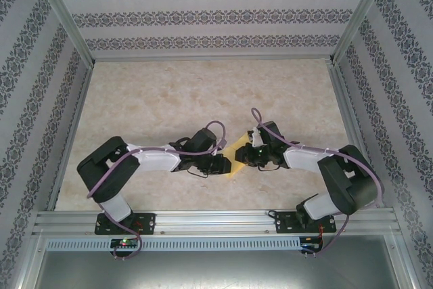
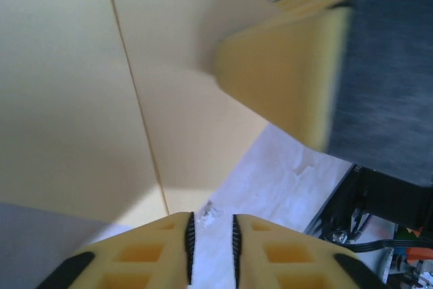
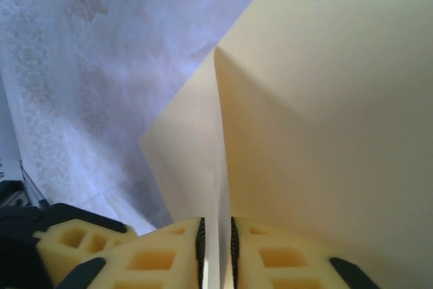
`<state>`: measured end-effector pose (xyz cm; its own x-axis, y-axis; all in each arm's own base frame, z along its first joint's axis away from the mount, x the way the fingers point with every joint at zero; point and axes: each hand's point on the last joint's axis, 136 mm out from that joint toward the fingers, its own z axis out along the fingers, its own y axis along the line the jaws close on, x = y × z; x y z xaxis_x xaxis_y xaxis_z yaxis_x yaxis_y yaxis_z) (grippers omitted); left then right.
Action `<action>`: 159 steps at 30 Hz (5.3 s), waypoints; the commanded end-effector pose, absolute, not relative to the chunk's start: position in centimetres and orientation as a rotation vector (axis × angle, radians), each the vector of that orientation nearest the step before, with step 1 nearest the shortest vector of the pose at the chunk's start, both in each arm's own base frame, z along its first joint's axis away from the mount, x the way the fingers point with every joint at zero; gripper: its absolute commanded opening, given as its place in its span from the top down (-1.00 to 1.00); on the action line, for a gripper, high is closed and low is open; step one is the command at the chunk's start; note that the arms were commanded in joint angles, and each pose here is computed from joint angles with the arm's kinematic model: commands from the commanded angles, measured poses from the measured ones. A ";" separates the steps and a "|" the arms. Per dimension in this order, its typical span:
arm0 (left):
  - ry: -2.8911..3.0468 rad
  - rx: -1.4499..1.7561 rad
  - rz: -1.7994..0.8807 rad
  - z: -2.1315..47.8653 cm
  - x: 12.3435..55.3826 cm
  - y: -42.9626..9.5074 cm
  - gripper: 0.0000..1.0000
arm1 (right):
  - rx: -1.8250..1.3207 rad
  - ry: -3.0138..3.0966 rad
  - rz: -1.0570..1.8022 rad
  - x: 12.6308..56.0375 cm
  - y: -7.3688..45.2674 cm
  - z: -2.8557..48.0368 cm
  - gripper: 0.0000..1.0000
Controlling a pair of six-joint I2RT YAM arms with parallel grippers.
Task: Fold a paper plane with a square sheet of paper (pick it up from the middle)
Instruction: Fold the triangle a second time at the center of the table.
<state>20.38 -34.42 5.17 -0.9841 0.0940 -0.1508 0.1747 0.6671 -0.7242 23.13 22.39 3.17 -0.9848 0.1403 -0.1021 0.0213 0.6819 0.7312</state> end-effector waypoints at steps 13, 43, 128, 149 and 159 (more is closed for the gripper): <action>2.509 0.080 -1.115 12.8 26.4 -27.3 -0.21 | -0.076 2.559 1.387 23.9 25.2 9.0 1.00; 1.965 0.015 -1.584 24.5 27.6 -25.7 -0.68 | -0.385 2.145 1.740 25.7 29.6 24.4 1.00; 2.116 -0.049 -1.512 21.5 29.6 -27.2 0.82 | -0.055 2.272 1.606 26.5 27.0 20.4 -0.17; 2.090 -0.114 -1.604 21.1 30.5 -28.0 0.82 | -0.012 2.260 1.748 26.3 30.8 20.2 -0.08; 2.109 -0.115 -1.598 20.4 30.3 -27.9 0.79 | -0.026 2.256 1.756 26.2 30.9 20.5 0.37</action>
<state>30.63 -27.50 19.99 -0.8776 -0.3595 -0.3172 0.1938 0.3392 -0.9206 26.08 30.25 18.74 -0.9684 0.1689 -0.1835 -0.1283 0.2937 0.9473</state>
